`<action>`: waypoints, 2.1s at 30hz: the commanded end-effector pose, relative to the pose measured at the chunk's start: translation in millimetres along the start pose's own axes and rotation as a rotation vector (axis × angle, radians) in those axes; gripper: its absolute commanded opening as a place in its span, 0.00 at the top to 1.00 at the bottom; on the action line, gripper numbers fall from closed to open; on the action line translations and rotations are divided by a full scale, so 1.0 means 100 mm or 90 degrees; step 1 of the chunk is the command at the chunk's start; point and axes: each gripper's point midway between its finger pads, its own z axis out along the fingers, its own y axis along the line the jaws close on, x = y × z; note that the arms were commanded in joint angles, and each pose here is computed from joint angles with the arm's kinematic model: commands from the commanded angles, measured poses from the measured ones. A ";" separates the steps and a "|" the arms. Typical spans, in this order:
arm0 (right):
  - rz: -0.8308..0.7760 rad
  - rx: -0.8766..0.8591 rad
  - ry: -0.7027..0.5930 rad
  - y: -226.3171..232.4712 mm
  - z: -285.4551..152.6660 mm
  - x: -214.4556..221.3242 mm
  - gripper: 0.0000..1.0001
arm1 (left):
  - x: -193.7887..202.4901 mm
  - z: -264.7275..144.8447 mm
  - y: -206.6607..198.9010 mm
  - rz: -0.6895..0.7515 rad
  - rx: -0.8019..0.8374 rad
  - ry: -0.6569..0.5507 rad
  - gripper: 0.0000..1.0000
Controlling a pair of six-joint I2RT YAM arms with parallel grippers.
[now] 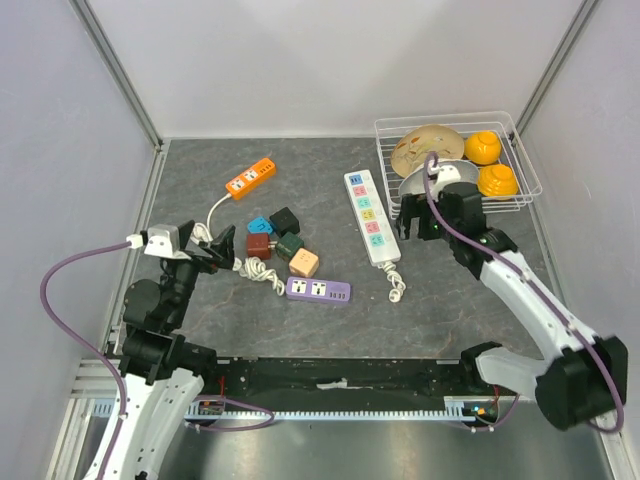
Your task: Insert the plug
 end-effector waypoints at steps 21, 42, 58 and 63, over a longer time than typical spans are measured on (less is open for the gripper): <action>-0.038 0.048 0.229 0.31 1.22 1.15 0.02 | -0.10 -0.03 -0.04 0.008 0.008 -0.020 0.01; -0.151 -0.007 0.297 0.59 0.63 1.70 0.42 | 0.15 0.08 -0.25 0.012 0.085 0.047 0.03; -0.094 -0.092 0.226 0.77 0.31 1.58 0.02 | 1.31 0.48 -0.87 -0.037 0.171 0.464 0.03; -0.084 -0.108 0.171 0.82 0.22 1.35 0.02 | 1.83 0.46 -1.01 0.019 0.134 0.585 0.03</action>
